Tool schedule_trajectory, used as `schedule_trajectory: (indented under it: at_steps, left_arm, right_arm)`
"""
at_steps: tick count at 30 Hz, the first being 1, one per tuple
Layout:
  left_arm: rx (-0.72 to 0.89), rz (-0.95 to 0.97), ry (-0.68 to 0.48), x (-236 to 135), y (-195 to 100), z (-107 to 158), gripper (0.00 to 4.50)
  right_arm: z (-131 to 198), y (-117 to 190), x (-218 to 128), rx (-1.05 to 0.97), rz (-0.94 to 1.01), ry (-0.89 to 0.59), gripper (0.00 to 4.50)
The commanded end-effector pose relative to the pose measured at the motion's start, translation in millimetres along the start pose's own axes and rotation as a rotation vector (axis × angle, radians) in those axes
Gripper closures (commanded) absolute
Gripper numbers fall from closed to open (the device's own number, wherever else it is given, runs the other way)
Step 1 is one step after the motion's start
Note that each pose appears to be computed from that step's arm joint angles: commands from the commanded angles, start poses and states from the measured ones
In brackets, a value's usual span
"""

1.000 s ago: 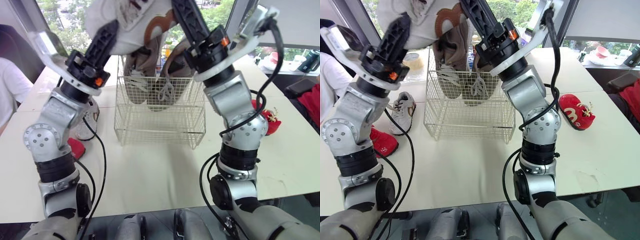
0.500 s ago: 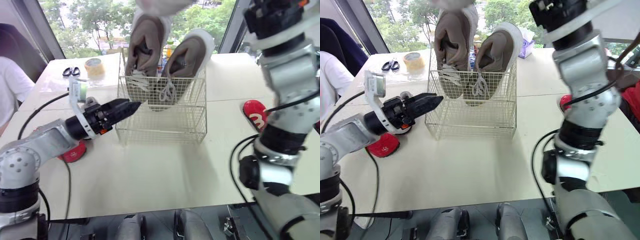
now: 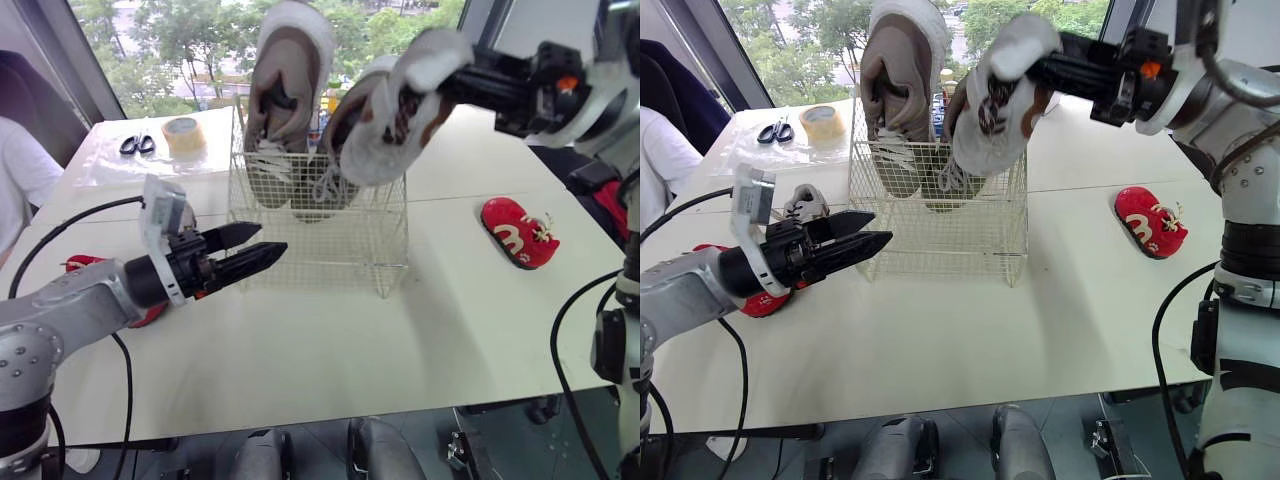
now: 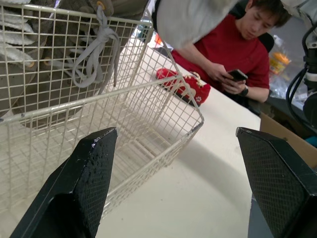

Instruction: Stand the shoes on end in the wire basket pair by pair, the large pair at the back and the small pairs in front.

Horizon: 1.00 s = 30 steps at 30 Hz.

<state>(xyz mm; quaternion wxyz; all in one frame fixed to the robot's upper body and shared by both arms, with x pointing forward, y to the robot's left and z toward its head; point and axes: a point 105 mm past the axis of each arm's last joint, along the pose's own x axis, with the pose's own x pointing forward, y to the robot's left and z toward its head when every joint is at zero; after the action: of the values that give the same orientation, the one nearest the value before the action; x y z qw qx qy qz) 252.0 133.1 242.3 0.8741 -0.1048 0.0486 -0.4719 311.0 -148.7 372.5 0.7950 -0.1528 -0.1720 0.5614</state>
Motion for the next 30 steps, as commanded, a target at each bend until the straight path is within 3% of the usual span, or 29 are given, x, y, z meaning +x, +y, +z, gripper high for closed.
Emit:
schedule_trajectory:
  at_steps: [1,6,15,22,30]
  left_arm:
    - [0.025,-0.022,-0.035,-1.7,-5.8,10.1,0.58]
    - [0.023,-0.014,-0.041,-0.7,-3.2,11.8,0.58]
    - [0.016,0.007,-0.043,-1.7,-0.5,12.0,0.58]
    - [-0.005,0.028,-0.061,-5.0,4.9,15.1,0.52]
    - [-0.013,0.055,-0.059,-13.2,12.8,17.2,0.52]
  right_arm:
    - [2.2,-2.1,0.9,-0.141,0.023,0.053,3.96]
    - [-20.1,-3.5,10.0,-0.204,0.072,0.112,3.96]
    - [-54.8,-1.0,11.3,-0.144,0.118,0.151,3.96]
    - [-44.7,-12.6,1.4,-0.16,0.041,0.137,0.78]
    - [-9.6,1.9,-8.5,-0.119,0.023,0.079,0.78]
